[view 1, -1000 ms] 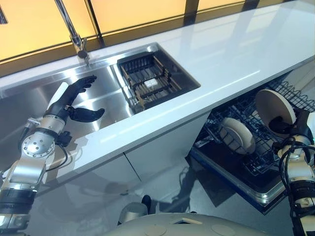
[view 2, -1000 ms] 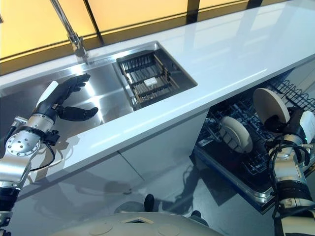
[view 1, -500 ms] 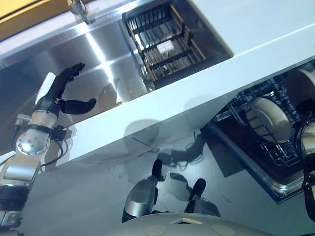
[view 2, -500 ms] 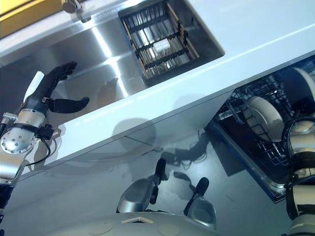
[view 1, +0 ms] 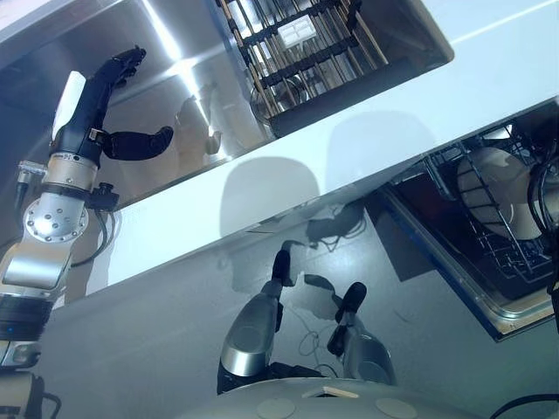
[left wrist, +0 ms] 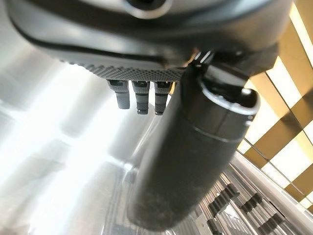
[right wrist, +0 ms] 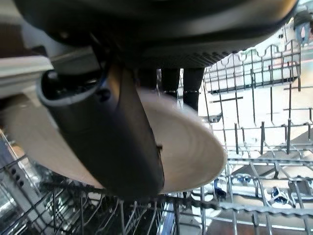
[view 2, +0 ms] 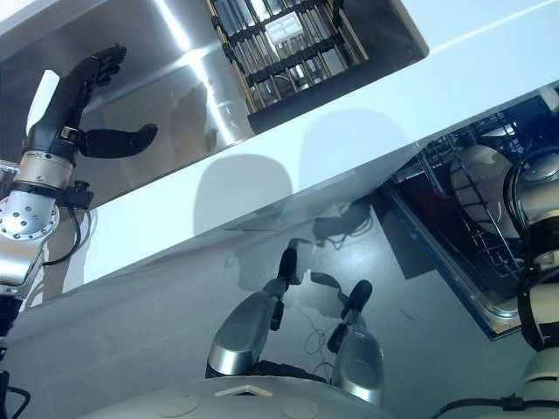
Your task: Pick up plates and place into dishwasher.
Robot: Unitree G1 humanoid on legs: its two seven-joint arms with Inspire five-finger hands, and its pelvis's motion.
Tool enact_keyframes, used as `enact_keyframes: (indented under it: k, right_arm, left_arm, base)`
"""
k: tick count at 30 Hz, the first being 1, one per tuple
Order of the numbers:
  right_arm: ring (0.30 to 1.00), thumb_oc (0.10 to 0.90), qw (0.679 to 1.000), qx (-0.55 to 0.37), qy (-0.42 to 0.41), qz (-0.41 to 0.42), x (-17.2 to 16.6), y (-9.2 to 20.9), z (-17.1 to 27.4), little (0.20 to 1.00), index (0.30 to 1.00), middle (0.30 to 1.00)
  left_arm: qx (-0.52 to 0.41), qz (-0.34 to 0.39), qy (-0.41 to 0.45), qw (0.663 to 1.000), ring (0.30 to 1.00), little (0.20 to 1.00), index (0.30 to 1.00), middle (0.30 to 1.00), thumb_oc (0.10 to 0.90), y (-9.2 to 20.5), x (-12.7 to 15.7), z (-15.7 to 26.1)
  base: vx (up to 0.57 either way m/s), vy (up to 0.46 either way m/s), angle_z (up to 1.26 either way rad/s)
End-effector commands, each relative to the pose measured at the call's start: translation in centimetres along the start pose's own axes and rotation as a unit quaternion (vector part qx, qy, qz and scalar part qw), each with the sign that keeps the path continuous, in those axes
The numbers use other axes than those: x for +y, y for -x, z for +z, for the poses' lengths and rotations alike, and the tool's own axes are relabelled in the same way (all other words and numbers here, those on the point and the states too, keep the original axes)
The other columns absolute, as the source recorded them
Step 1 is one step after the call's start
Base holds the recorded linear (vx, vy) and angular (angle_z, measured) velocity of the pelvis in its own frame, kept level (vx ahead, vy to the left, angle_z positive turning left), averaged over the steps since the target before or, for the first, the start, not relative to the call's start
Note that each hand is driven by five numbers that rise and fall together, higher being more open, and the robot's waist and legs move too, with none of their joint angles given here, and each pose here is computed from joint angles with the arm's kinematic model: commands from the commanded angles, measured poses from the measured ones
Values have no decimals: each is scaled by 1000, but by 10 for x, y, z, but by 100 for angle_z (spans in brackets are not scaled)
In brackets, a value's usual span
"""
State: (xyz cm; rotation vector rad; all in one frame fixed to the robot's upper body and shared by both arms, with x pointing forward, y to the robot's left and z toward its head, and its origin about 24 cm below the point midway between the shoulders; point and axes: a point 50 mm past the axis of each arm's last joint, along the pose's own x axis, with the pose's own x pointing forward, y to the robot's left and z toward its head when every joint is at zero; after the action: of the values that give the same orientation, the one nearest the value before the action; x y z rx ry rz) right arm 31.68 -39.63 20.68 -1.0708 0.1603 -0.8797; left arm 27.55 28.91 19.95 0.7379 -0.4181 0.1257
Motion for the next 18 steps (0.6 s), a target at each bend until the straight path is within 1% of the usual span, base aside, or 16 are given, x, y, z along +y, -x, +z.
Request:
enact_keyframes:
  k: [1,13,18]
  right_arm:
    - [900,800,994,-59,53,-73,-48,-13,18,900,900,900]
    - [900,800,997,-48,56,-18,-29,-2,-7,900,900,900]
    - [900,800,998,-46,41,1,-20,6,-15,900,900,900]
  left_arm:
    - [-78,46,-8,996,900,900,900,900,800,-12,28,31]
    - [-49,26,-4,998,900,900,900,900,800,-5,23,22]
    - [-38,15,-4,999,900,900,900,900,800,-1,21,18]
  base:
    - [-1,1,-5]
    - [11,9,-7]
    - [0,-10,-15]
